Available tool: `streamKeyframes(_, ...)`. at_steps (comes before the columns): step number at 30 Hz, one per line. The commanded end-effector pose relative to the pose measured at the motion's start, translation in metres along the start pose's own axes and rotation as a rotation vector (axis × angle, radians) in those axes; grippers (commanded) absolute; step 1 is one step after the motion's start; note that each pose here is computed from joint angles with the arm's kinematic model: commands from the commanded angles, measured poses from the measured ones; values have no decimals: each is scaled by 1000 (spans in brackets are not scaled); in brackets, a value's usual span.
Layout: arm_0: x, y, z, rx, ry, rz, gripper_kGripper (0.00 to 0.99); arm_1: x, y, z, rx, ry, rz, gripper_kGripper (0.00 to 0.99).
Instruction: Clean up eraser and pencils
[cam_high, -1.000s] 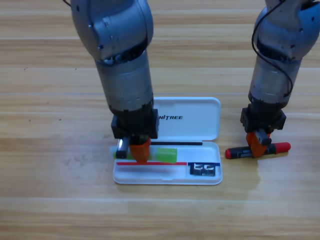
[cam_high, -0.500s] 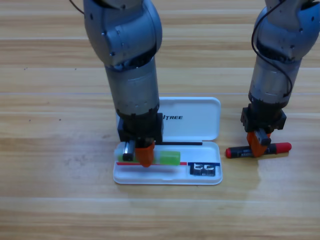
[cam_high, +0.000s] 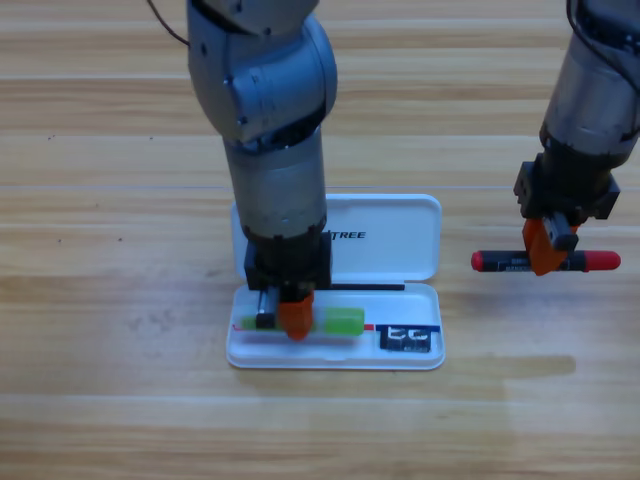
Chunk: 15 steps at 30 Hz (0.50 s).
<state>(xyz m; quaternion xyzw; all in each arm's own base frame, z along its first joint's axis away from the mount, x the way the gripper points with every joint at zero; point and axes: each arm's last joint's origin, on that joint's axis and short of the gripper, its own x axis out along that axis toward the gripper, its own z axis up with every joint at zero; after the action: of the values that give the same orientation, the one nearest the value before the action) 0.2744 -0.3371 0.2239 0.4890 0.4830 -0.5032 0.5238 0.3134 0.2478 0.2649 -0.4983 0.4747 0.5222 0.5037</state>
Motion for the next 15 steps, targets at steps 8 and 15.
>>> streamKeyframes(8, 26, -3, 12, -3, 33, -33, 0, 12, 12, 9, -22, 56, 29, 0)
streamKeyframes(15, 27, -3, 13, -3, 36, -34, 209, 13, 13, 10, -20, 63, 30, 0)
